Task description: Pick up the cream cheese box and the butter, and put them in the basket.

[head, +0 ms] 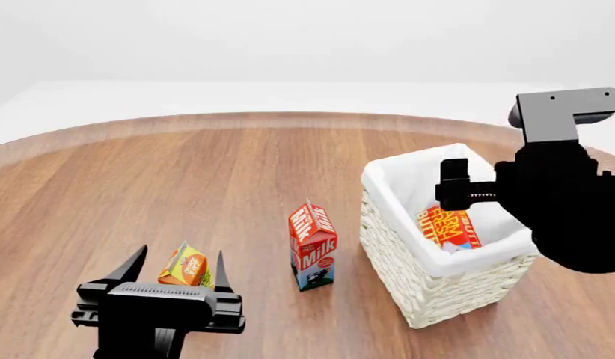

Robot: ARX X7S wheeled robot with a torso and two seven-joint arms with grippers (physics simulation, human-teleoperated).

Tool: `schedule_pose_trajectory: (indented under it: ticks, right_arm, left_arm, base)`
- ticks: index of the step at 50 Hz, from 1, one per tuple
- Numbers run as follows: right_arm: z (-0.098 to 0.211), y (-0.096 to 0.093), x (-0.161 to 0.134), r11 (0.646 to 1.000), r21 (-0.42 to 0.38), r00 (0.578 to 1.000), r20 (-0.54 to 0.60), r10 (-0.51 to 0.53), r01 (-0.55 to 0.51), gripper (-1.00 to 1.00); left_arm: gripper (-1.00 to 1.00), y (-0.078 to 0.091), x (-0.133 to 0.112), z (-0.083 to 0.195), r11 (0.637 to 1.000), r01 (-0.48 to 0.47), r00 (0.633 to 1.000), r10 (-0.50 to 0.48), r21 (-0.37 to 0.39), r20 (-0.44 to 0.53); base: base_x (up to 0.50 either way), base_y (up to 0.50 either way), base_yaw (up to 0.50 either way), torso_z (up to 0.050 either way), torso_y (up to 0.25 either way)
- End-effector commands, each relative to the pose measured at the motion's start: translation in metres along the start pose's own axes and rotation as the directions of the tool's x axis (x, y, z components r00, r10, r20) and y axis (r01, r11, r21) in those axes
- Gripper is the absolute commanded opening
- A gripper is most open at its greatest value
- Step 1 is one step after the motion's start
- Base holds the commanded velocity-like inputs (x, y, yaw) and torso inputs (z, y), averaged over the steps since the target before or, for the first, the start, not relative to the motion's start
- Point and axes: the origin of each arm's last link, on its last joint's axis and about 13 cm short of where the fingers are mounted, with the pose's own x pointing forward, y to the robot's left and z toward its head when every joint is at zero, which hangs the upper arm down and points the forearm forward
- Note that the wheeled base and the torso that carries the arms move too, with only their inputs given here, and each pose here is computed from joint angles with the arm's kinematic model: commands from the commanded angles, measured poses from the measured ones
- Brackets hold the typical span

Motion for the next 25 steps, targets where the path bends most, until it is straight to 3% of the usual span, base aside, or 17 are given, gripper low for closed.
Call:
schedule_pose_trajectory:
  ticks: [1,25]
  right_arm:
    - [-0.013,0.004,-0.023,1.000,-0.005,0.998,0.054,0.019,-0.019,1.00]
    - [-0.059,0.016,-0.068,0.995,-0.020,0.980,0.167,0.104,-0.102,1.00]
  left_arm:
    - [1.00,0.000,0.000,0.000,1.000,-0.001,1.000,0.001,-0.001,0.001]
    - [1.00,-0.001,0.000,-0.001,1.000,0.000,1.000,0.000,0.001,0.000]
  base:
    - [0.00,0.00,0.00,0.000,0.000]
    - [0.00,0.00,0.00,0.000,0.000]
